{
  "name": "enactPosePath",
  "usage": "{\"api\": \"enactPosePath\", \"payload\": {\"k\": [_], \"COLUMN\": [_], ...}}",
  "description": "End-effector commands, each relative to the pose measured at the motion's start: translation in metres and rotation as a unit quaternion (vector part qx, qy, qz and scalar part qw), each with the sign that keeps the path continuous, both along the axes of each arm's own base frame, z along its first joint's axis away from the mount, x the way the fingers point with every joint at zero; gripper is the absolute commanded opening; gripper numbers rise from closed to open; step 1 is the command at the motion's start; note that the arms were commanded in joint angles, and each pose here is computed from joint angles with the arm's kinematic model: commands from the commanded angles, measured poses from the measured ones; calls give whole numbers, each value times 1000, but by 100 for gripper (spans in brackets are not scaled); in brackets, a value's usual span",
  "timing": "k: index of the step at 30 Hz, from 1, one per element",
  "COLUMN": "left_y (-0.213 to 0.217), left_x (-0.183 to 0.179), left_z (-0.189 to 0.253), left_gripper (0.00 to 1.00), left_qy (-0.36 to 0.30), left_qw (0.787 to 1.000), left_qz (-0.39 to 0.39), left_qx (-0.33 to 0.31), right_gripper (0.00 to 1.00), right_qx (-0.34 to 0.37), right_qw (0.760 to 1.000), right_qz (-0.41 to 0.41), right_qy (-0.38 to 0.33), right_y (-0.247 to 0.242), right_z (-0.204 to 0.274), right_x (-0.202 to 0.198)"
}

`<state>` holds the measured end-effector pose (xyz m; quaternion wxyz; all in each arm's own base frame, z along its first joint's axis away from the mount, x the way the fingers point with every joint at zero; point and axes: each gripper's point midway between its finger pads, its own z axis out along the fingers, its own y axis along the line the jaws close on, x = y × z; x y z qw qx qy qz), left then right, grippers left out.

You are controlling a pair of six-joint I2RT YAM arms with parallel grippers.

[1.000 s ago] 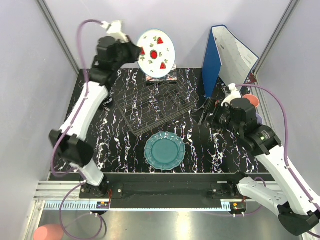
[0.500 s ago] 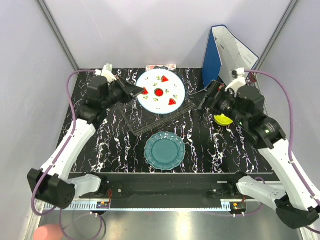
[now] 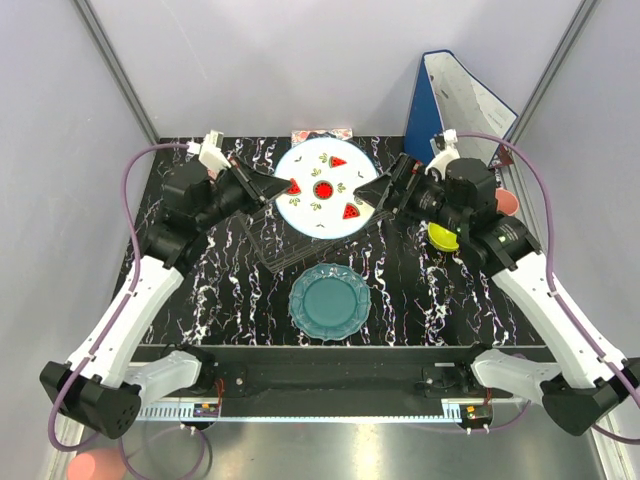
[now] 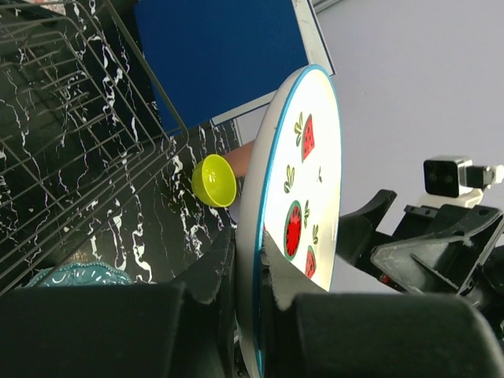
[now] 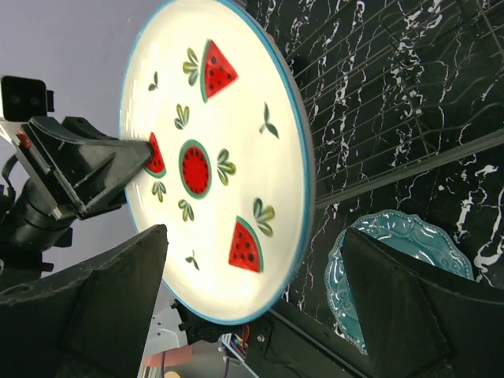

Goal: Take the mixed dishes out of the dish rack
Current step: Pick up the plate from the dish rack.

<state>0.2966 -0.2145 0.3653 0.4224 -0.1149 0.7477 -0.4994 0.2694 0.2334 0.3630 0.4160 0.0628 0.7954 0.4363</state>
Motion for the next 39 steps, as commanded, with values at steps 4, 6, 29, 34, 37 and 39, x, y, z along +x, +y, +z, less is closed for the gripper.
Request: {"api": "enactPosePath", "payload": {"k": [4, 6, 29, 34, 37, 39], "left_y": [-13, -15, -16, -13, 0, 11], "left_x": [-19, -20, -14, 0, 10, 17], "left_z": [53, 51, 22, 19, 13, 10], "left_gripper": [0, 0, 11, 83, 99, 99], "left_qy": [-79, -76, -60, -56, -42, -28], "left_qw": [994, 994, 996, 997, 999, 999], "left_qz": [-37, -40, -34, -20, 12, 34], "left_qx": [-62, -63, -59, -38, -22, -15], "right_gripper": [97, 90, 0, 0, 0, 0], "right_qx": [27, 28, 24, 26, 21, 13], "right_qw": [999, 999, 996, 995, 993, 993], "right_qz": [21, 26, 68, 77, 89, 94], "right_qy": [-22, -22, -49, -64, -73, -72], "right_y": [20, 25, 26, 17, 11, 6], "right_z": [8, 4, -1, 16, 26, 27], "right_x": [16, 21, 2, -17, -32, -41]}}
